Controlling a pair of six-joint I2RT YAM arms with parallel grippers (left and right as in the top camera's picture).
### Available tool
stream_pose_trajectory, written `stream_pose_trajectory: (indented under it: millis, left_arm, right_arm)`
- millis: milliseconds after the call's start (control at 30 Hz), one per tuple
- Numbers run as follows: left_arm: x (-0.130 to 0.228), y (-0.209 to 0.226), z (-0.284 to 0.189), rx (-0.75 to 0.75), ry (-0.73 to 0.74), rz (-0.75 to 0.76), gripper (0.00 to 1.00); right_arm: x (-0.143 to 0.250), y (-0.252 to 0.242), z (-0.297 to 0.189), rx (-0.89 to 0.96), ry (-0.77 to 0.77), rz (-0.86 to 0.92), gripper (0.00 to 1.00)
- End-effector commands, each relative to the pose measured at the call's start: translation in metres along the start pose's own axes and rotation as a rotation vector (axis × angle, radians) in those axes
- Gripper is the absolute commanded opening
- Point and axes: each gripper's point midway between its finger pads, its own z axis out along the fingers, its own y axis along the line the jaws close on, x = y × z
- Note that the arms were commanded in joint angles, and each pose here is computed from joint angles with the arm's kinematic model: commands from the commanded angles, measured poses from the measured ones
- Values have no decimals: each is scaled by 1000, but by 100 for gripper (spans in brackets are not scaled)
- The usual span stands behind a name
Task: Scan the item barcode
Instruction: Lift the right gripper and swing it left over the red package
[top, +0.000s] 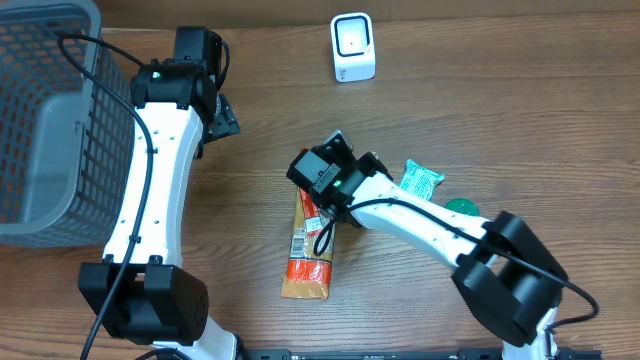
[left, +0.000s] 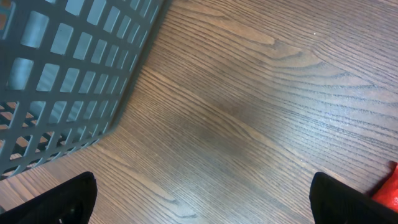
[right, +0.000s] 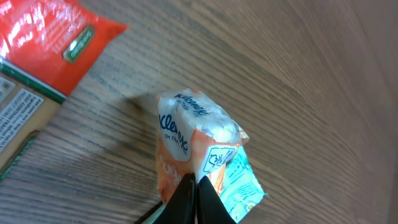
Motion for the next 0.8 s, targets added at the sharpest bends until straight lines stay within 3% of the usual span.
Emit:
stream_pose_trajectory:
  millis: [0, 767]
  left_arm:
    - [-3, -2, -6, 12, -17, -6, 100]
    - [-3, -2, -6, 12, -17, -6, 100]
  right_arm:
    - [-4, -7, 3, 57, -9, -2, 4]
    - [12, 26, 15, -79, 67, -33, 4]
